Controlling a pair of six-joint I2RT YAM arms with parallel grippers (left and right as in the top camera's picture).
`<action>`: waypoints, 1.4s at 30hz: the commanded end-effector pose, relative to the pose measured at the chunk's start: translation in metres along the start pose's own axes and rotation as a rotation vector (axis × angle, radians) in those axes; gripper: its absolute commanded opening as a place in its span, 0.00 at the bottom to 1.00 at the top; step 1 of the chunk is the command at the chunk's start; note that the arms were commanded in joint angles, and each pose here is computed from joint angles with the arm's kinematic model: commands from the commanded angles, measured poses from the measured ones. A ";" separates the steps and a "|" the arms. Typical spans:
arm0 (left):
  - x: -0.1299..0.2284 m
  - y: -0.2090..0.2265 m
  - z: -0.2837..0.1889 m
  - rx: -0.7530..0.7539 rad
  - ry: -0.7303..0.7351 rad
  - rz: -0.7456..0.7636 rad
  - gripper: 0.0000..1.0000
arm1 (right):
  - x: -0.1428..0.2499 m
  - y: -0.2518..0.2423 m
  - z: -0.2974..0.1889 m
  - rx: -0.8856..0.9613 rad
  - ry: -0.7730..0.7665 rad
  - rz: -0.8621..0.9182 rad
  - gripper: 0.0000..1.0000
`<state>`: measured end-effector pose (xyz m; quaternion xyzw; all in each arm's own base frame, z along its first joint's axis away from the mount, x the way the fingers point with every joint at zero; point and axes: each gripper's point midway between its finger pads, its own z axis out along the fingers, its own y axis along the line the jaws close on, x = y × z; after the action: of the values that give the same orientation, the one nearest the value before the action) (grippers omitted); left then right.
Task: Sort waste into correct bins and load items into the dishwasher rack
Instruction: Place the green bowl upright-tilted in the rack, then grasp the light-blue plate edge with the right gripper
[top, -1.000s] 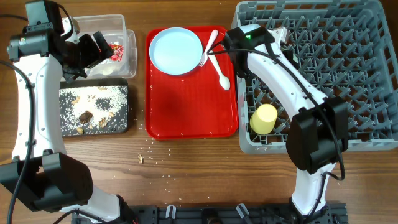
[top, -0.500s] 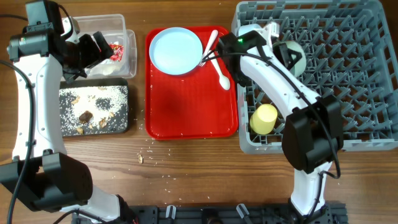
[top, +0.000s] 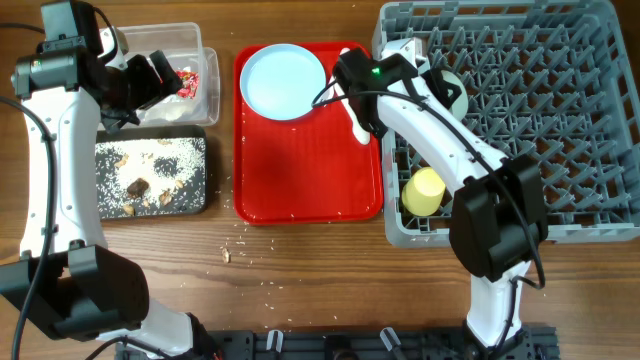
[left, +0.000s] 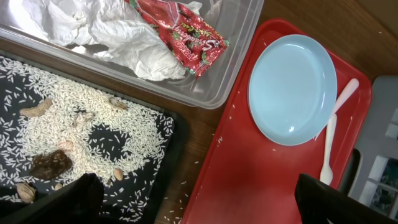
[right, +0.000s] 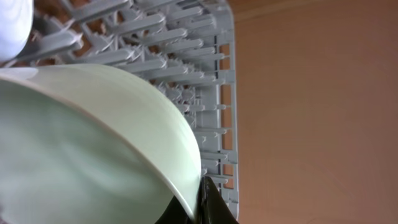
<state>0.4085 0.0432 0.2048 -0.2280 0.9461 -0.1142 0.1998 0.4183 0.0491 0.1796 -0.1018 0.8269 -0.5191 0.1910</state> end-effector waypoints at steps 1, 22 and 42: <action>-0.003 0.000 -0.004 -0.003 -0.015 -0.011 1.00 | 0.008 0.039 -0.016 -0.129 0.019 -0.087 0.04; -0.003 0.000 -0.004 -0.003 -0.015 -0.011 1.00 | -0.100 0.093 -0.172 -0.940 -0.360 0.074 0.86; -0.003 0.000 -0.004 -0.003 -0.015 -0.011 1.00 | -0.099 0.261 -0.137 -1.223 0.203 0.665 0.53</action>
<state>0.4084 0.0432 0.2047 -0.2281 0.9461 -0.1142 0.1994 0.4578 0.3154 0.0334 0.0836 0.9723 0.1165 0.1846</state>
